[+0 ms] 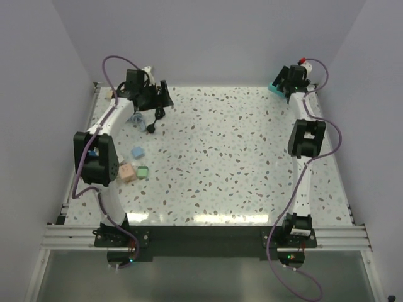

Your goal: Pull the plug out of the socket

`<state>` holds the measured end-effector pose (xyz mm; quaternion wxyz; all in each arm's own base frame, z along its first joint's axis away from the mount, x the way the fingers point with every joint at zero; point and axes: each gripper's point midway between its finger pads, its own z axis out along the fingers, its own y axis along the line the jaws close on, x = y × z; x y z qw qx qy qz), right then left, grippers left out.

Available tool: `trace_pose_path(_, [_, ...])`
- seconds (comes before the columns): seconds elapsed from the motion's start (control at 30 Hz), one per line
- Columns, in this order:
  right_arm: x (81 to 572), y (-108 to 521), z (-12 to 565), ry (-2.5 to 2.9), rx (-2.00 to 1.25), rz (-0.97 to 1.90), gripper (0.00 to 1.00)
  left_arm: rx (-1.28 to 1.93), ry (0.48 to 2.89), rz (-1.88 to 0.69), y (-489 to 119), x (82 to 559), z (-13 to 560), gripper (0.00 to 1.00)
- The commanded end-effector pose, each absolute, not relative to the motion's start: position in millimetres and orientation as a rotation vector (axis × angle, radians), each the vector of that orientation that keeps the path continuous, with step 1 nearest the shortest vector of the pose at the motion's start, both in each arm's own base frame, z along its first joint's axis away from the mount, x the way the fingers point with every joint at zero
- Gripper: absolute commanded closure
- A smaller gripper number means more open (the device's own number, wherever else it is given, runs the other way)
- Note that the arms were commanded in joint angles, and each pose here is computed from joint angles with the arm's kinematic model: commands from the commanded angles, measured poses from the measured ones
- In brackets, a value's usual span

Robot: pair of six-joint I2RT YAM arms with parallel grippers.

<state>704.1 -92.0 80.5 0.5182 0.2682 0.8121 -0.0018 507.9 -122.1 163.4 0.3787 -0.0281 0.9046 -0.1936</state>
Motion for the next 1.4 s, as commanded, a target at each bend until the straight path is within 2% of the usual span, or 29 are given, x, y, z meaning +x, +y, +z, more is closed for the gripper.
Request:
trace_pose_path(0.0, [709,-91,91,1.937,0.567,-0.067,0.01,-0.084,2.323,-0.512,-126,509,160,0.0])
trace_pose_path(0.13, [700,-104,82,1.91,0.647,-0.184,0.07,-0.083,2.34,-0.519,-128,509,155,0.0])
trace_pose_path(0.27, [696,-110,89,1.872,0.715,-0.204,0.35,-0.072,2.354,-0.529,-133,507,151,0.0])
trace_pose_path(0.43, [691,-90,103,1.886,0.66,-0.081,0.56,-0.06,2.346,-0.529,-136,503,155,0.0])
trace_pose_path(0.5, [689,-70,125,1.883,0.601,0.022,0.7,-0.058,2.331,-0.532,-136,503,161,0.0])
trace_pose_path(0.6, [675,-36,130,1.955,0.537,0.147,1.0,-0.048,2.323,-0.537,-136,500,164,0.0])
trace_pose_path(0.67, [659,-14,121,2.018,0.505,0.204,1.0,-0.048,2.324,-0.539,-136,499,164,0.0])
trace_pose_path(0.8, [615,70,122,2.113,0.319,0.279,1.0,-0.064,2.318,-0.528,-133,491,166,0.0])
trace_pose_path(1.0, [521,172,100,2.251,0.081,0.355,1.0,-0.114,2.324,-0.505,-126,475,161,0.0])
trace_pose_path(1.1, [463,203,70,2.347,-0.031,0.36,1.0,-0.138,2.341,-0.495,-122,462,155,0.0])
trace_pose_path(1.37, [343,261,57,2.404,-0.273,0.417,1.0,-0.153,2.383,-0.504,-118,420,141,0.0])
